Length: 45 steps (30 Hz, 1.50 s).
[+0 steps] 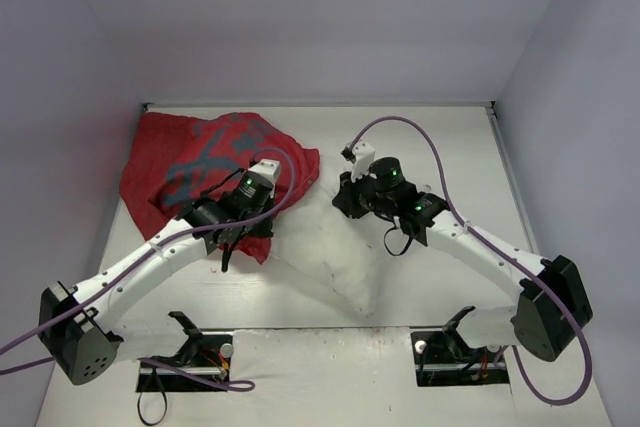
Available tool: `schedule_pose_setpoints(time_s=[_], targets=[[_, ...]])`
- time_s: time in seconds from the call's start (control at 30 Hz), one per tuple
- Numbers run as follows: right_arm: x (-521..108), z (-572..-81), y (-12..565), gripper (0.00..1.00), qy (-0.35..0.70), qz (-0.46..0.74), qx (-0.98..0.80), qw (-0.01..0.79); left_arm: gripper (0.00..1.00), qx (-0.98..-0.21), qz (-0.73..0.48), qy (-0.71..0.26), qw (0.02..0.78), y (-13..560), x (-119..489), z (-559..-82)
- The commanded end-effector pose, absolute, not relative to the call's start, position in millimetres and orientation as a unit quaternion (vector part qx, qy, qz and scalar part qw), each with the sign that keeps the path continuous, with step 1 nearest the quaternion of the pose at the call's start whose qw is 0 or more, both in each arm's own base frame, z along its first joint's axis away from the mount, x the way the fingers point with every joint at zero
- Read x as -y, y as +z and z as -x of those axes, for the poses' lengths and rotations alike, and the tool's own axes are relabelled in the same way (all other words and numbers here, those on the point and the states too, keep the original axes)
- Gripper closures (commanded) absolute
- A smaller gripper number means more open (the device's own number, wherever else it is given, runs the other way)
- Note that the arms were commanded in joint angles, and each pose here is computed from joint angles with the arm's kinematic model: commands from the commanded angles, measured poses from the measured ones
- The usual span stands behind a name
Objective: Put the pillow into the pillowcase
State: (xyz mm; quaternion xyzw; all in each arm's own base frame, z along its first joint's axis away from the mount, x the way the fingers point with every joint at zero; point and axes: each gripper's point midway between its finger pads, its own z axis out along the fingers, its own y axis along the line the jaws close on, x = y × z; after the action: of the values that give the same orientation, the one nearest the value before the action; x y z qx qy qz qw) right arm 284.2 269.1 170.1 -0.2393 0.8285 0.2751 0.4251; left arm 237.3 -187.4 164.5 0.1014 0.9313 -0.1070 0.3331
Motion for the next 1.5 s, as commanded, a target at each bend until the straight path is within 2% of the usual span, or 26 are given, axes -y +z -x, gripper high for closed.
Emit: schedule_pose_setpoints(time_s=[0.0,0.2,0.3,0.43,0.47,0.53,0.57,0.6,0.63,0.67,0.7,0.73,0.87,1.03,1.17,1.37,1.47], targets=[[-285.7,-286.1,173.0,1.00,0.293,0.247,-0.820,0.426,1.00,-0.912,-0.109,-0.179,0.353,203.6,217.9,-235.9],[-292.7,-300.8,178.7,1.00,0.285,0.207,-0.823,0.445,1.00,-0.878,-0.153,-0.348,0.290,263.9,294.3,-187.8],[-297.3,-305.6,175.2,1.00,0.281,0.184,-0.828,0.450,1.00,-0.874,-0.187,-0.367,0.257,262.4,317.8,-167.2],[-307.4,-304.4,170.3,1.00,0.278,0.169,-0.831,0.452,1.00,-0.897,-0.159,-0.323,0.257,233.1,306.3,-175.7],[-309.0,-303.4,170.0,1.00,0.279,0.170,-0.831,0.451,0.95,-0.900,-0.149,-0.315,0.261,230.5,303.2,-179.3],[-310.1,-302.3,171.5,1.00,0.281,0.172,-0.829,0.452,0.74,-0.903,-0.134,-0.303,0.274,229.7,298.2,-185.4],[-308.6,-303.7,174.0,1.00,0.279,0.174,-0.827,0.457,0.54,-0.903,-0.128,-0.299,0.280,231.5,295.9,-188.2],[-306.5,-304.6,179.7,1.00,0.276,0.181,-0.821,0.465,0.44,-0.906,-0.120,-0.282,0.292,232.0,289.1,-192.4],[-304.6,-305.0,182.5,0.98,0.275,0.185,-0.819,0.468,0.37,-0.903,-0.116,-0.277,0.306,241.4,286.7,-197.0],[-297.9,-310.4,187.7,0.90,0.273,0.181,-0.818,0.474,0.29,-0.902,-0.112,-0.269,0.317,246.9,282.7,-201.0],[-292.4,-312.0,196.7,0.86,0.273,0.187,-0.812,0.482,0.26,-0.905,-0.104,-0.242,0.334,249.2,273.3,-208.1],[-279.3,-321.0,200.7,0.79,0.264,0.178,-0.815,0.484,0.25,-0.898,-0.098,-0.227,0.365,265.5,267.8,-219.8],[-250.0,-333.2,221.3,0.64,0.245,0.170,-0.811,0.504,0.25,-0.888,-0.099,-0.179,0.412,288.2,259.0,-247.4],[-220.4,-353.4,234.0,0.51,0.229,0.145,-0.809,0.522,0.25,-0.894,-0.088,-0.147,0.415,288.4,253.9,-302.8],[-212.4,-364.5,220.5,0.34,0.229,0.118,-0.823,0.506,0.25,-0.907,-0.101,-0.113,0.392,262.7,267.9,-346.4],[-210.8,-368.3,180.2,0.31,0.225,0.106,-0.851,0.463,0.25,-0.925,-0.085,-0.054,0.367,234.4,274.8,-384.2],[-213.8,-363.9,168.4,0.37,0.233,0.109,-0.856,0.448,0.25,-0.926,-0.063,-0.039,0.371,228.1,272.1,-397.4]])
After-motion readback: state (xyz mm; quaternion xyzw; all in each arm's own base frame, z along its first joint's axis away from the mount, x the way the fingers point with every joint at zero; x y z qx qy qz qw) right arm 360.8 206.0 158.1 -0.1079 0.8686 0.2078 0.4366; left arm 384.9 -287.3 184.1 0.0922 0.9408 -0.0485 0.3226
